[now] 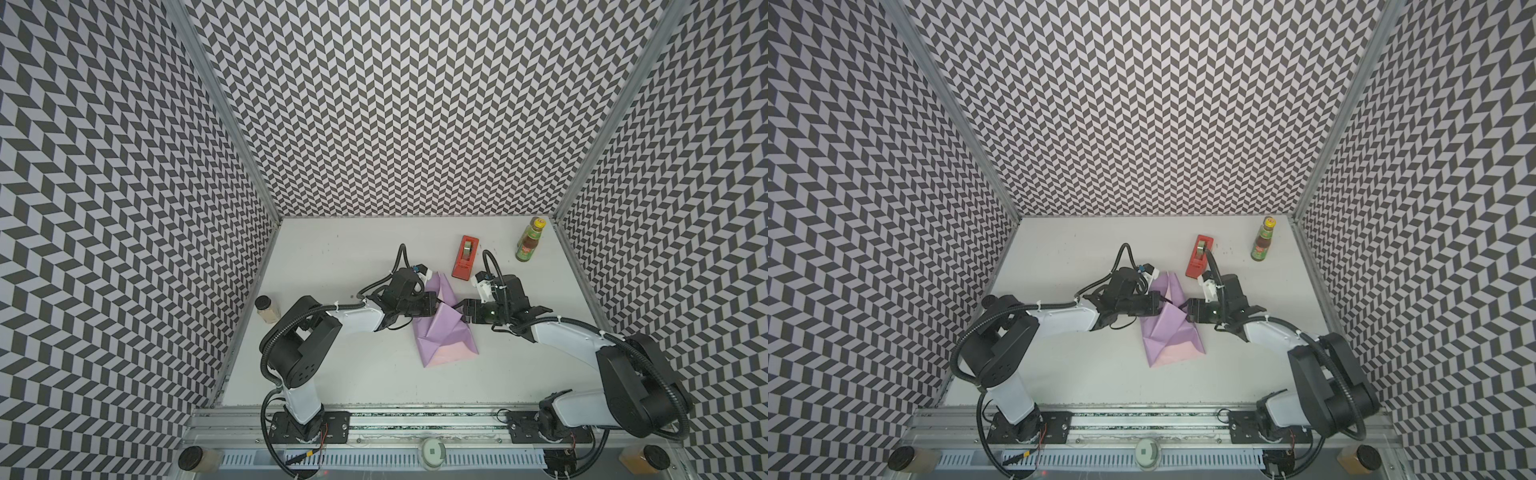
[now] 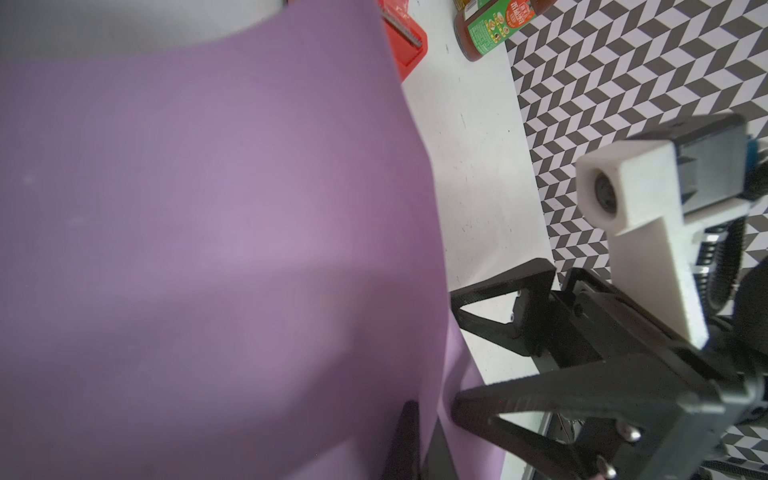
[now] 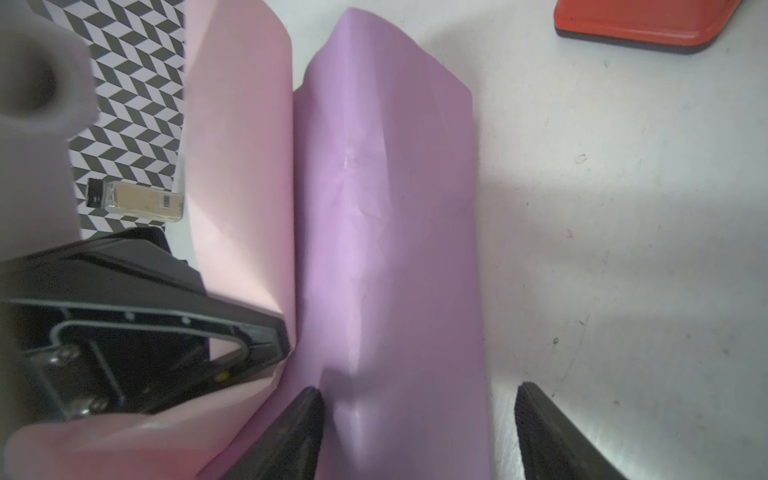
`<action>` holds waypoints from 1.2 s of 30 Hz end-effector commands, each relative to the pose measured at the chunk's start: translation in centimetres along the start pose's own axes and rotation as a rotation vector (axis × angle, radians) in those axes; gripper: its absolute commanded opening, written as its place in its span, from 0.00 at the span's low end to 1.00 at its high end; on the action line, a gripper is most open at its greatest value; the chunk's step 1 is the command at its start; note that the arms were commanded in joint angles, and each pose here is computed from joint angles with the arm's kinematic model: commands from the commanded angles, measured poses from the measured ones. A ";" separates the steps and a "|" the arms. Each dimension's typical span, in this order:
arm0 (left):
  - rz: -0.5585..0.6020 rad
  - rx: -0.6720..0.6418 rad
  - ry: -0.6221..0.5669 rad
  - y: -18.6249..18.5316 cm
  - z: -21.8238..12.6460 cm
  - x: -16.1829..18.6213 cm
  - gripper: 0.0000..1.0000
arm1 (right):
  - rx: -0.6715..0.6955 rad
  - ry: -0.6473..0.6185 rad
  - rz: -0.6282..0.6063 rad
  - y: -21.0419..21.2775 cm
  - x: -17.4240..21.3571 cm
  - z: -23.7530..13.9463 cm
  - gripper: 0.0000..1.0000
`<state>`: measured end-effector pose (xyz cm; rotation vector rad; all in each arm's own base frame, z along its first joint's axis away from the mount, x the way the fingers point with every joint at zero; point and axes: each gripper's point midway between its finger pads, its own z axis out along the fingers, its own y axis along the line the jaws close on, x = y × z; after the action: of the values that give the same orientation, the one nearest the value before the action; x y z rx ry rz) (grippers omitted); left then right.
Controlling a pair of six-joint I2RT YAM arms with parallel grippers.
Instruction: Wrap the gift box in paper
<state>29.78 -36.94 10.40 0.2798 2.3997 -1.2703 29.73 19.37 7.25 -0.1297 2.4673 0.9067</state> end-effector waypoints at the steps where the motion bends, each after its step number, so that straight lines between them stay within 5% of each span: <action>1: 0.026 0.044 0.003 -2.0 -0.1 -0.9 0.02 | 0.030 0.068 0.003 -1.2 2.7 0.9 0.71; 11: 0.042 0.095 -0.021 -4.5 -0.9 -2.4 0.01 | 0.027 0.088 0.002 -0.8 3.7 1.5 0.70; 28: -0.025 0.050 0.039 -0.5 1.6 0.3 0.01 | 0.041 0.086 -0.010 -0.8 3.5 1.3 0.70; 36: -0.039 0.015 0.056 1.1 2.0 1.4 0.01 | 0.121 -0.006 -0.051 -0.5 0.1 -1.0 0.76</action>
<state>30.39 -38.25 10.90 0.2782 2.3836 -1.3443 29.62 19.69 7.54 -0.1498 2.4563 0.8485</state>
